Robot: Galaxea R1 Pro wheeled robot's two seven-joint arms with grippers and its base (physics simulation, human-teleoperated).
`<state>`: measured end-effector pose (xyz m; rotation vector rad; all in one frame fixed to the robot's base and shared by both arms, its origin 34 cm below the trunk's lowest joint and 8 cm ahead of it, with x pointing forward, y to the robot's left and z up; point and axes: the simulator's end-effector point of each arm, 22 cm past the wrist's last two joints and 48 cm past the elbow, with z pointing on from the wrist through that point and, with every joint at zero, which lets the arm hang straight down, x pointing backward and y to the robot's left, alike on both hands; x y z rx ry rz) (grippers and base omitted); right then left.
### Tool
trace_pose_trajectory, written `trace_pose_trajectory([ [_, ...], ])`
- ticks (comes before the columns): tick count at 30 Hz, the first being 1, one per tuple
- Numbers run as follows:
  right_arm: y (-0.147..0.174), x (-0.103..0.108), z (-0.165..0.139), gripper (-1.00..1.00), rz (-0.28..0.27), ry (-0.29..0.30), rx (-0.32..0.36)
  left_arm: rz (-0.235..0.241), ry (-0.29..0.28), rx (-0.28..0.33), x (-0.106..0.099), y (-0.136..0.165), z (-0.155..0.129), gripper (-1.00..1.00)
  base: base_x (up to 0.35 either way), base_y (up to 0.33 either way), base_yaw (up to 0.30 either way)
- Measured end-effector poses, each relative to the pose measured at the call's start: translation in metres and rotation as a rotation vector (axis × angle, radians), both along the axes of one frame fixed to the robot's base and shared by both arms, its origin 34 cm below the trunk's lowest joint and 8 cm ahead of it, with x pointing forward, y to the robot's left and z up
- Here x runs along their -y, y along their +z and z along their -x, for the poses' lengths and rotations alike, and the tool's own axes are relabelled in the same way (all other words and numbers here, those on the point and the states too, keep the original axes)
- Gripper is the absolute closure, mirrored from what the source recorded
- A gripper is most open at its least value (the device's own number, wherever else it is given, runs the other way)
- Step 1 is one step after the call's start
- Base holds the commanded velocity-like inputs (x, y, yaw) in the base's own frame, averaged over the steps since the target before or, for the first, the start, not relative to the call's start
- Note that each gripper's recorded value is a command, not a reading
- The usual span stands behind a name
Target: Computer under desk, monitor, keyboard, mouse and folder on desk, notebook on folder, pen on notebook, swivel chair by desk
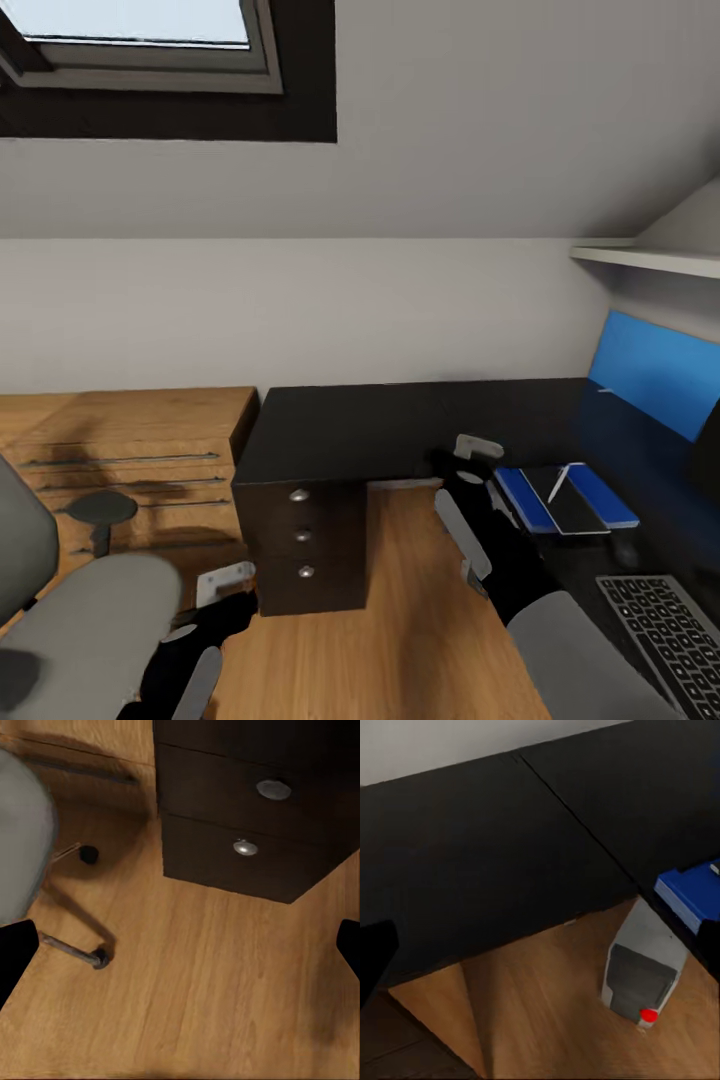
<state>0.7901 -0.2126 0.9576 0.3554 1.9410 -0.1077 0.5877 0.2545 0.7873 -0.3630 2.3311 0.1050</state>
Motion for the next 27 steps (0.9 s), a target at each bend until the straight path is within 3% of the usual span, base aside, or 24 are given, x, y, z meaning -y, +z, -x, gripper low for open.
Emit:
trace_pose_trajectory([
  [5, -0.025, -0.023, 0.011, -1.0, 0.039, 0.055, -0.042, -0.028, 0.054, 0.0, -0.014, -0.021, 0.007, -1.0, -0.334, 0.0, 0.11],
  [9, -0.071, -0.045, 0.031, -1.0, 0.064, 0.094, -0.097, -0.047, 0.091, -0.024, -0.024, -0.051, 0.021, -1.0, -0.334, 0.0, 0.031],
  [10, -0.098, -0.063, 0.043, -1.0, 0.089, 0.12, -0.096, -0.061, 0.109, -0.053, -0.03, -0.072, 0.033, -1.0, -0.334, 0.0, 0.007],
  [13, -0.116, -0.068, 0.051, -1.0, 0.117, 0.133, -0.099, -0.074, 0.115, -0.079, -0.034, -0.086, 0.042, -1.0, -0.33, 0.0, 0.005],
  [17, -0.144, -0.066, 0.063, -1.0, 0.144, 0.128, -0.113, -0.094, 0.139, -0.117, -0.043, -0.114, 0.062, -1.0, -0.167, 0.0, 0.002],
  [18, -0.172, -0.056, 0.078, -1.0, 0.165, 0.114, -0.146, -0.109, 0.172, -0.115, -0.051, -0.132, 0.077, -1.0, -0.027, 0.0, 0.0],
  [22, -0.202, -0.034, 0.098, -1.0, 0.202, 0.091, -0.189, -0.131, 0.185, -0.148, -0.057, -0.15, 0.1, -1.0, -0.014, 0.0, 0.0],
  [27, -0.23, -0.015, 0.123, -1.0, 0.216, 0.086, -0.189, -0.153, 0.184, -0.184, -0.059, -0.163, 0.124, -1.0, -0.004, 0.0, 0.0],
])
